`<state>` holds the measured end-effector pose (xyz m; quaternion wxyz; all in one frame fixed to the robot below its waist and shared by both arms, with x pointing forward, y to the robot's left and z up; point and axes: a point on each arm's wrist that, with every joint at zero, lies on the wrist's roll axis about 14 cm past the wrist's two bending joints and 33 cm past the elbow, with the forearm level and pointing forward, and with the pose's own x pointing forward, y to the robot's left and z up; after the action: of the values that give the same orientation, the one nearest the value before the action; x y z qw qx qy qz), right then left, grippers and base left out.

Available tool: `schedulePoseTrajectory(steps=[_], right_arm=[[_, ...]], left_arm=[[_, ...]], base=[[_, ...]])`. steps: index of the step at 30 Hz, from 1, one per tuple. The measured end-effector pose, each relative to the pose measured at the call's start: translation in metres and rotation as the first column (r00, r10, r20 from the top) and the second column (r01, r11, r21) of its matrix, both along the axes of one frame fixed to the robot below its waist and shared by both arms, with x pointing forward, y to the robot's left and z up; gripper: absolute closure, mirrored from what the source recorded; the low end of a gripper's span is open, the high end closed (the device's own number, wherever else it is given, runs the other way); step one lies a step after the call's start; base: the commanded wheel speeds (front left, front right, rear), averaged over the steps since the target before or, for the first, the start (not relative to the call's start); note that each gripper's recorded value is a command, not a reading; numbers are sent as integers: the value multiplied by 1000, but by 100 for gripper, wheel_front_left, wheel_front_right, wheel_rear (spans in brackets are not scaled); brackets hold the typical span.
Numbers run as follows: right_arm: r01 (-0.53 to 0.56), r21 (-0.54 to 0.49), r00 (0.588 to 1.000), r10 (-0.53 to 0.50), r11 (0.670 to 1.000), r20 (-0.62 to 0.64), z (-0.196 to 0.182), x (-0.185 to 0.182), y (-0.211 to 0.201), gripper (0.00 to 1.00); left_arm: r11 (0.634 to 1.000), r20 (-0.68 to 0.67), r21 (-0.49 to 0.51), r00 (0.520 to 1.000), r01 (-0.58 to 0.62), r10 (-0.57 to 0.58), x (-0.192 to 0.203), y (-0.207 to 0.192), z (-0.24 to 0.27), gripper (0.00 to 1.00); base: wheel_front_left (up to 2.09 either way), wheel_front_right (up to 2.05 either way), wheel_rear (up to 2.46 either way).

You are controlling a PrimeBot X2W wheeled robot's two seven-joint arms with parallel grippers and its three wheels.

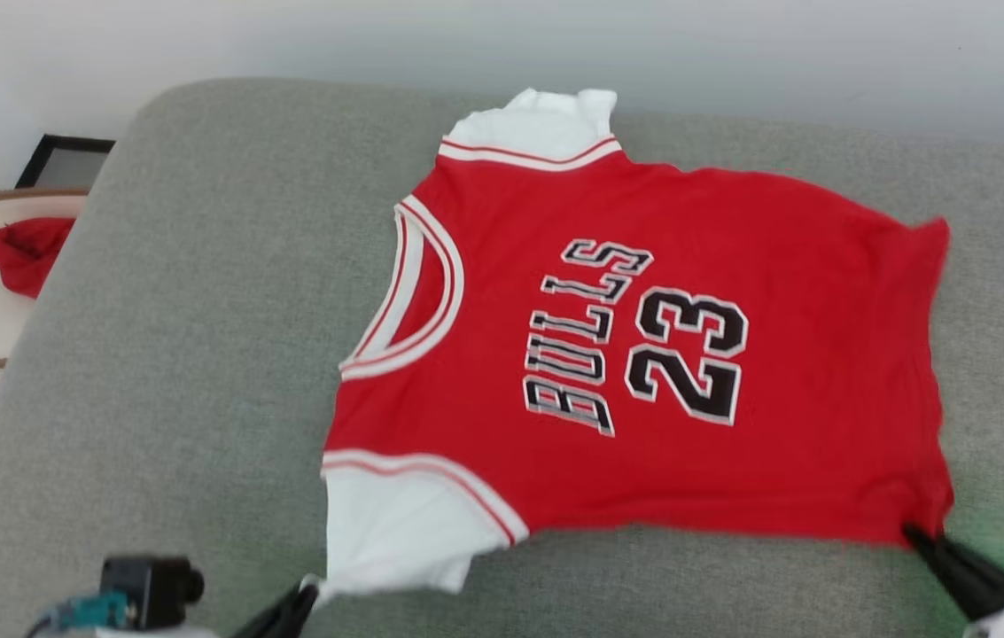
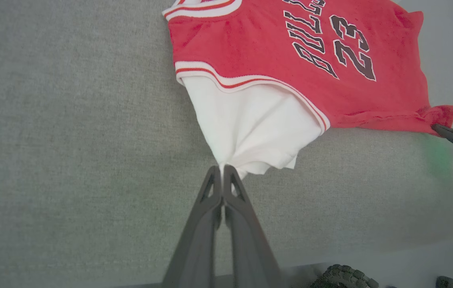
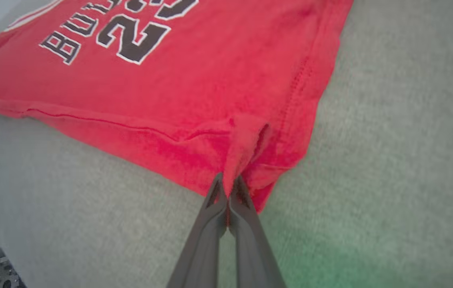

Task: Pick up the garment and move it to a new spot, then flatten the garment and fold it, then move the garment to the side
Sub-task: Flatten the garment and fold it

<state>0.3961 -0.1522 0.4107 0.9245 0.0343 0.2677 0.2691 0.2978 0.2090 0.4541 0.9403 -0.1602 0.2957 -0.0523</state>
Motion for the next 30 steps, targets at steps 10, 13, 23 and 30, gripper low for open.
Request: schedulePoseTrajectory(steps=[10,13,23,30], right_arm=[[70,20,993,-68,997,-97,-27,-46,-11,100],[94,20,992,-92,995,-91,-24,-47,-15,100],[128,41,992,-128,991,-3,15,-8,-18,100],[132,20,991,-132,991,31,33,32,-13,100]], left_arm=[[989,-216,-46,968,-141,128,-46,-6,-34,100],[990,-192,-17,973,-137,131,-39,0,-26,100],[977,49,213,998,15,-26,36,26,41,100],[924,131,355,970,145,-203,104,25,71,100]], base=[[0,0,0],[0,0,0],[0,0,0],[0,0,0]])
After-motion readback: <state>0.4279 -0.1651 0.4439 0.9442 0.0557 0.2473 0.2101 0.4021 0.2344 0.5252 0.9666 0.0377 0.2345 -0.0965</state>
